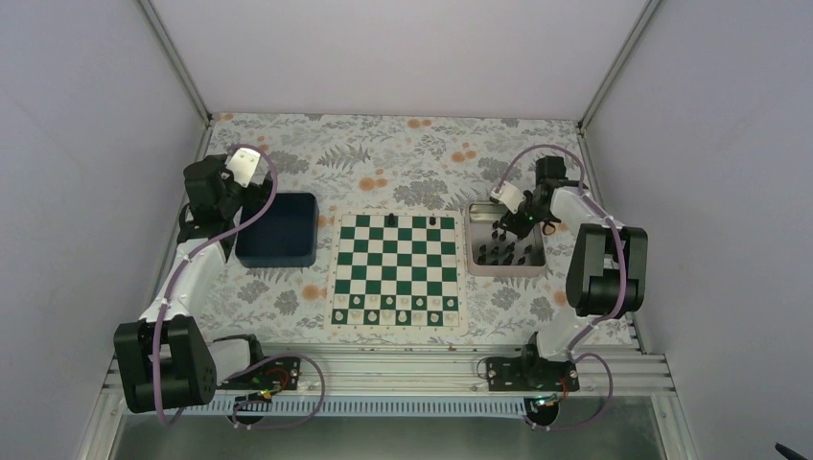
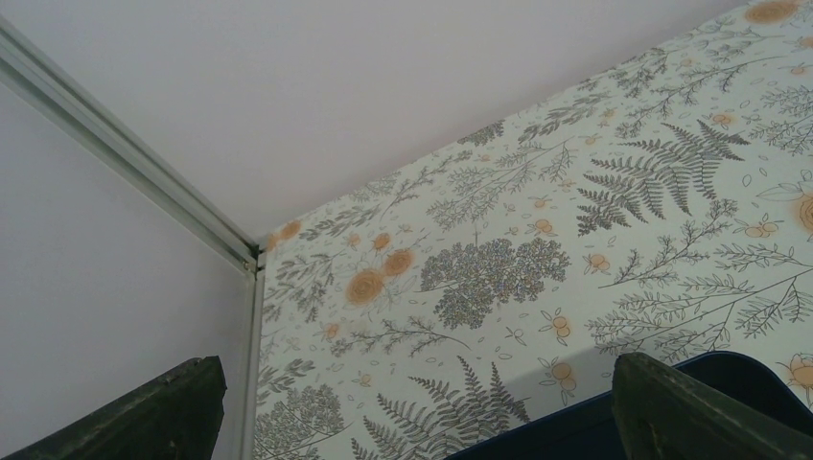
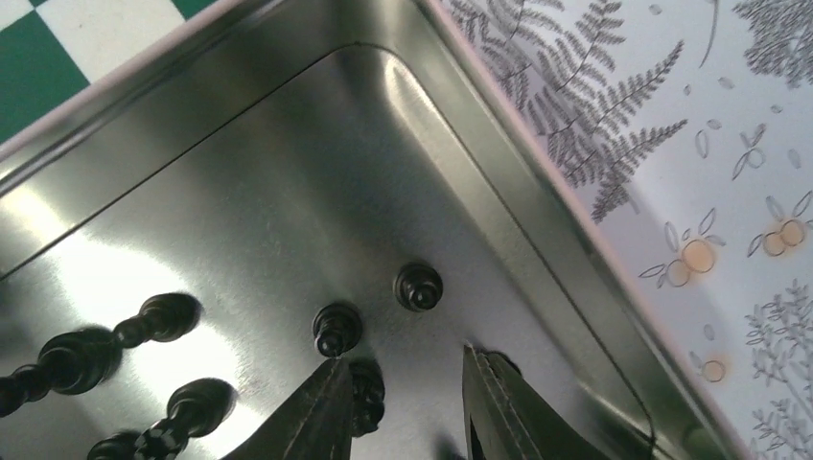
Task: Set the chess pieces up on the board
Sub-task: Pick up the chess piece from the storage box.
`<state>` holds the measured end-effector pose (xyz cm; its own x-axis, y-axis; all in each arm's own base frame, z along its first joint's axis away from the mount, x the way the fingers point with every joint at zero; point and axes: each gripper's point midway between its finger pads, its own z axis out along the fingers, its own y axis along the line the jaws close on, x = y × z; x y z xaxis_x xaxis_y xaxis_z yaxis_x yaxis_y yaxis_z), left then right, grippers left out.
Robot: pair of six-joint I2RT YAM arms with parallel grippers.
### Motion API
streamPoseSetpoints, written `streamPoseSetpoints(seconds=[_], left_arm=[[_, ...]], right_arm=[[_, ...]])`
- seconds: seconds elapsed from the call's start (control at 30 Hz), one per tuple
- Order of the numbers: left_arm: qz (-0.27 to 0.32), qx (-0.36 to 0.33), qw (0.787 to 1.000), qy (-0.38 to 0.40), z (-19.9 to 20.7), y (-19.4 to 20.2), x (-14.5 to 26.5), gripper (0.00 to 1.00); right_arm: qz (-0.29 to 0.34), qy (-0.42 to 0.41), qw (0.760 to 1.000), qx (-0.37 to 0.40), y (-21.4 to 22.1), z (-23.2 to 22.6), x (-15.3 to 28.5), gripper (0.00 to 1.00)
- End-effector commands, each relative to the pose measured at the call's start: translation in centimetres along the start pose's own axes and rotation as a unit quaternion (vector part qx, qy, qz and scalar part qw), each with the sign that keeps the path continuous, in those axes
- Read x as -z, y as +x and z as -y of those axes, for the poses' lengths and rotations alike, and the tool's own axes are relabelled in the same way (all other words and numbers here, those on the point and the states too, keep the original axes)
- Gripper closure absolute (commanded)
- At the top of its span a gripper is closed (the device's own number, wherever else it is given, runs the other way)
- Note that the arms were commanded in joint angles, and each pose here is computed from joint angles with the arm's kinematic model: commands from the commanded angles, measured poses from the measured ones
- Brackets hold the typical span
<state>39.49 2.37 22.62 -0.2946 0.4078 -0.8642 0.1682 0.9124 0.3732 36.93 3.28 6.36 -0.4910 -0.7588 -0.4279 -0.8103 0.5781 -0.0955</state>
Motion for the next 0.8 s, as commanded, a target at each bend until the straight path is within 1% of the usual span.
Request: streamPoseSetpoints(seconds=[0.0,0.07,0.23,0.47,0.57,0.77], left_arm=[[0.011,-0.005,1.0,0.003,0.1,-0.3,0.2,0.0],[0.011,-0.004,1.0,0.005,0.1,-0.3,0.1,0.0],[0.01,-0.003,1.0,0.006,0.2,-0.2,0.0,0.0],[0.011,-0.004,1.0,0.004,0.1,-0.2,0.1,0.0],[0.009,-0.004,1.0,0.006,0.2,-0.1,0.0,0.0],[0.011,-0.004,1.0,0.006,0.2,-0.3,0.0,0.0]], right_arm=[[-0.012,-0.019,1.0,-0.002,1.2,-1.6,0.2,0.69],[-0.009,-0.013,1.0,0.001,1.3,-2.0,0.9,0.69],[-0.017,-0.027,0.999,-0.009,2.0,-2.5,0.0,0.69],[-0.014,-0.014,1.0,-0.008,1.8,-1.9,0.0,0.69],[-0.023,-0.022,0.999,-0.015,2.4,-1.9,-0.8,0.69],[-0.022,-0.014,0.999,-0.019,2.6,-1.4,-0.7,0.68]])
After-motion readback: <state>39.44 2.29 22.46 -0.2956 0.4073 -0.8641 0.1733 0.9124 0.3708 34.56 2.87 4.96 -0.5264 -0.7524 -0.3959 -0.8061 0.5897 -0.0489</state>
